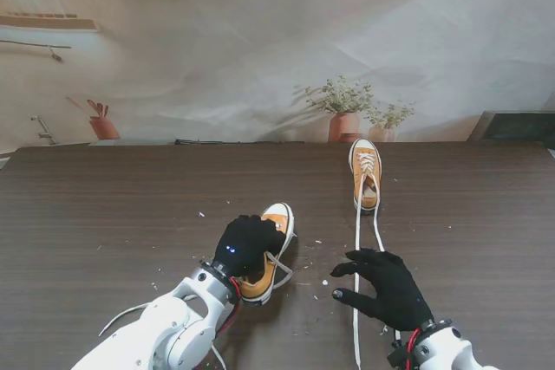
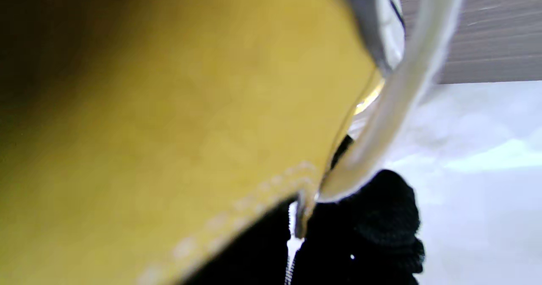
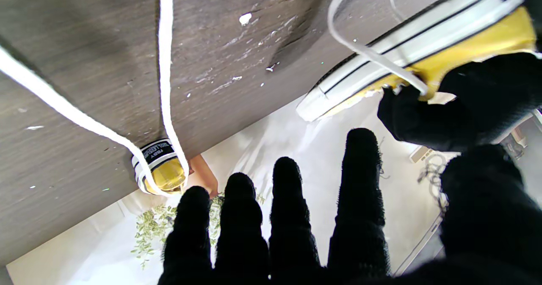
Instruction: Tie the shoelaces into a bow on the shoes
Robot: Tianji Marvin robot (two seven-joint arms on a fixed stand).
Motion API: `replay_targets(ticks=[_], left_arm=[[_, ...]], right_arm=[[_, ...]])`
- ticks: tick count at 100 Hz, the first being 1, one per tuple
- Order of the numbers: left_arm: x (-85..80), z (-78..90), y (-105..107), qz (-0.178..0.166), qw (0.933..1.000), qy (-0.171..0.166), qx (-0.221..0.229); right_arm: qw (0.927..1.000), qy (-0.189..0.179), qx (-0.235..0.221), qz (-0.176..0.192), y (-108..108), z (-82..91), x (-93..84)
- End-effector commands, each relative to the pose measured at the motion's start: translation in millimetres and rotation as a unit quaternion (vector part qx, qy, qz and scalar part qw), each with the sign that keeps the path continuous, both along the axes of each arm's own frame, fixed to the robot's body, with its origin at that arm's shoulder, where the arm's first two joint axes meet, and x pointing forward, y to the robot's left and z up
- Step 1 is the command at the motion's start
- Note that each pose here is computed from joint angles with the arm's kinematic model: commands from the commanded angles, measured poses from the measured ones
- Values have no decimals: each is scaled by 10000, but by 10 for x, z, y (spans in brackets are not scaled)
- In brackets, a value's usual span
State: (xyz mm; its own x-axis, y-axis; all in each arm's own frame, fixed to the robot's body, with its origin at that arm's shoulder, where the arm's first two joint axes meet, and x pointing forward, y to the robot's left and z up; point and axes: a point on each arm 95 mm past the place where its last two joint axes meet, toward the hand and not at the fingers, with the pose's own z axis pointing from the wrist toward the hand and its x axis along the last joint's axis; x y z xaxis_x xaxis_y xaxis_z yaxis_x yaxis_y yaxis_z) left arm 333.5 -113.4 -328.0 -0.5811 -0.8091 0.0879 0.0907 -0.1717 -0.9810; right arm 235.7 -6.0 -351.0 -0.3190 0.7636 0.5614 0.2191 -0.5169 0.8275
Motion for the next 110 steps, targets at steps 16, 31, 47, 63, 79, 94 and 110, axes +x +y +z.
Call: replay_targets(ticks=[16,31,47,63,79,94,110], left_arm=[[353,-148,220,387,9989,-132,212],[521,-289,304,487,9978,-191,416],[621,-381,334,419,9980,-203,432],[630,-422,298,302,9989,-234,284],[631,-439,279,193,9991,-267,270],[639,-496,274,184,9989,-239,348],[640,-585,271,200,9992,-94,320]], right_arm=[[9999,65,-38,108,44,-4,4],[9999,73,-49,113,50,-6,4],[9999,73,-46,108,48,-5,7],[9999,79,-42,131,59,-9,7],[9998,80,-45,147,70,-14,8],[9999,55,-36,131,63,-12,1],[10000,24,-11,80,42,-5,-6]])
